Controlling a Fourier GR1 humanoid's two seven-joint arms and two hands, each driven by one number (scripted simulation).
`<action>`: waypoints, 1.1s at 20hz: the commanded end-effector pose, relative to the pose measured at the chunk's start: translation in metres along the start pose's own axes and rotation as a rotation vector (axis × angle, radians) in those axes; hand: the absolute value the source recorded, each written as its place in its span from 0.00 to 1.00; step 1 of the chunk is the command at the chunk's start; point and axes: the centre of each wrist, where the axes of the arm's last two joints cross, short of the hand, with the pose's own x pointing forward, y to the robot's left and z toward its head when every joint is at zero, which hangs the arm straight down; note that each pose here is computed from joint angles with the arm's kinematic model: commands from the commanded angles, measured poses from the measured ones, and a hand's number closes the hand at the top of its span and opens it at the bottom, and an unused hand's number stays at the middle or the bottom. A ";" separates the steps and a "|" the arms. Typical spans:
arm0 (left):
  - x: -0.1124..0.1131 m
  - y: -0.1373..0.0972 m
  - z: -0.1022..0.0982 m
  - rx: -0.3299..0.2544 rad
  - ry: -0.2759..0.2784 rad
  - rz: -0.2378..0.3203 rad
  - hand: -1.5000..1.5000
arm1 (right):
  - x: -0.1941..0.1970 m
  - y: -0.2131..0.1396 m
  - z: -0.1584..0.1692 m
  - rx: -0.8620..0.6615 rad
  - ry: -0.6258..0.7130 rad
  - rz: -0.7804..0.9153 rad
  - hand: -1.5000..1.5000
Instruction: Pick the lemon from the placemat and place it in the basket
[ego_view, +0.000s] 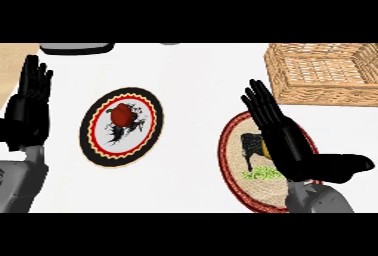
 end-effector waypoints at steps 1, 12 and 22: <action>-0.005 -0.009 0.003 -0.050 0.051 -0.029 0.50 | 0.009 -0.033 -0.004 -0.067 -0.100 0.031 1.00; -0.023 0.008 0.012 -0.233 0.399 -0.055 0.50 | -0.001 -0.065 -0.012 0.028 -0.307 0.742 0.00; -0.033 0.013 0.021 -0.215 0.446 -0.055 0.50 | 0.075 -0.008 -0.066 -0.135 0.040 0.863 0.00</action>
